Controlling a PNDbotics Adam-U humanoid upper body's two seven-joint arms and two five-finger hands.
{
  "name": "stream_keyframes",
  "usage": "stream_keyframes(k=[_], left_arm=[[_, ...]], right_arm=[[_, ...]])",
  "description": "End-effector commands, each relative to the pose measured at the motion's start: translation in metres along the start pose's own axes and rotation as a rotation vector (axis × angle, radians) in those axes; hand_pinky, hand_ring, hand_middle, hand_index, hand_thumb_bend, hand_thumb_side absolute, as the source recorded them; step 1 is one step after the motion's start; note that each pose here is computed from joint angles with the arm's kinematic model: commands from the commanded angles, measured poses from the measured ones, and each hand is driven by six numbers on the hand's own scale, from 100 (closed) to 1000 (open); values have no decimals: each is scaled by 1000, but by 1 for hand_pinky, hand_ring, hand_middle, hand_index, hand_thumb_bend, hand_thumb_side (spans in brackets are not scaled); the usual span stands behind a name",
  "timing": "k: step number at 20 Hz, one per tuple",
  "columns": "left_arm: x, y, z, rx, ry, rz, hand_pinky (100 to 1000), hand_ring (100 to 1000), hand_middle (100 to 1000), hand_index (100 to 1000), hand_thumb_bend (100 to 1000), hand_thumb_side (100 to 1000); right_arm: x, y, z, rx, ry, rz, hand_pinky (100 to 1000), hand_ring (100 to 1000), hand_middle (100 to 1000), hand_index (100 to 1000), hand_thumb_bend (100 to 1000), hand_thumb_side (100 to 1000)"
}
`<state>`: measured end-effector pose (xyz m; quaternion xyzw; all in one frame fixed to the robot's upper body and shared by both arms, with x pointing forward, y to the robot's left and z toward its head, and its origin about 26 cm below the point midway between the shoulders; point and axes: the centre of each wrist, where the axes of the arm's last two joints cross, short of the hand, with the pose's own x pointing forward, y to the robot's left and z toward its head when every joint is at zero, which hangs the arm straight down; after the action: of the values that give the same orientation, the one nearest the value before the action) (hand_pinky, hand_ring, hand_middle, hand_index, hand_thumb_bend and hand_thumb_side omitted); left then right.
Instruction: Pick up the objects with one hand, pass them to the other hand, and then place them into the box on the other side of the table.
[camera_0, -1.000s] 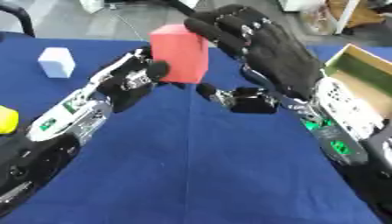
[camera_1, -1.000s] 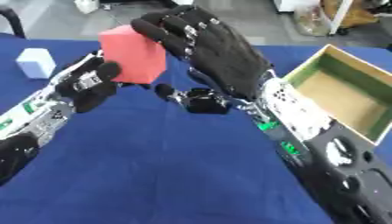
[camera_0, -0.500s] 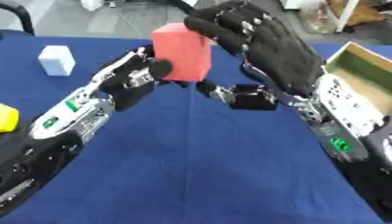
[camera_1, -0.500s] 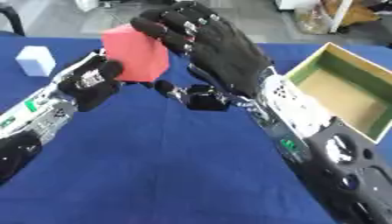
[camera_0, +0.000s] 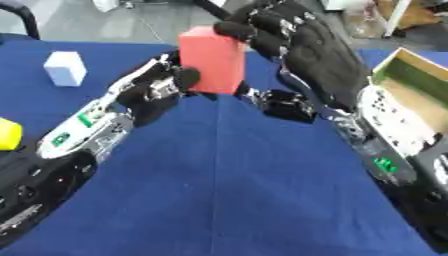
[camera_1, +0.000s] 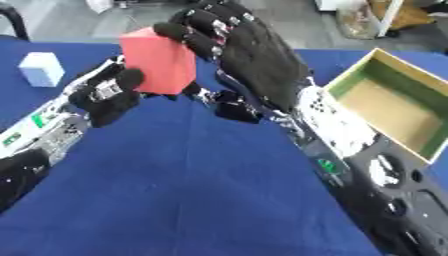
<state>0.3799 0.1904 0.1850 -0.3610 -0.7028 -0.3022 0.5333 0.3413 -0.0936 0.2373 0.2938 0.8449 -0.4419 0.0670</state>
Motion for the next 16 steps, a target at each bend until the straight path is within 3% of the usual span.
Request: stream_keyframes(k=[1, 6, 8, 9, 10, 11, 16], left_arm=[[14, -1, -4, -21, -26, -28, 665, 586, 581, 482, 506, 256], [15, -1, -4, -23, -24, -34, 665, 586, 581, 495, 517, 263], [16, -1, -4, -25, -23, -40, 666, 589, 587, 578, 571, 288], [17, -1, -4, -29, -24, -47, 669, 600, 603, 668, 721, 367], [18, -2, -3, -33, -26, -59, 670, 601, 606, 674, 733, 374], [19, -2, -3, -37, -28, -72, 672, 612, 628, 755, 844, 440], [24, -2, -2, -47, -45, -126, 675, 617, 665, 833, 976, 487]], right_arm=[[-3, -4, -4, -35, 3, 17, 792, 758, 695, 533, 311, 100], [-3, -2, -3, -64, 18, 13, 788, 747, 682, 502, 304, 100], [-3, -1, -3, -71, 21, 14, 787, 745, 679, 499, 309, 100], [-4, -1, -2, -74, 22, 14, 786, 744, 677, 497, 320, 100], [-4, -2, -2, -76, 24, 15, 786, 744, 677, 497, 322, 100], [-5, -2, -2, -79, 24, 17, 786, 743, 676, 496, 330, 100], [-7, -4, -1, -86, 32, 25, 786, 741, 674, 495, 348, 100]])
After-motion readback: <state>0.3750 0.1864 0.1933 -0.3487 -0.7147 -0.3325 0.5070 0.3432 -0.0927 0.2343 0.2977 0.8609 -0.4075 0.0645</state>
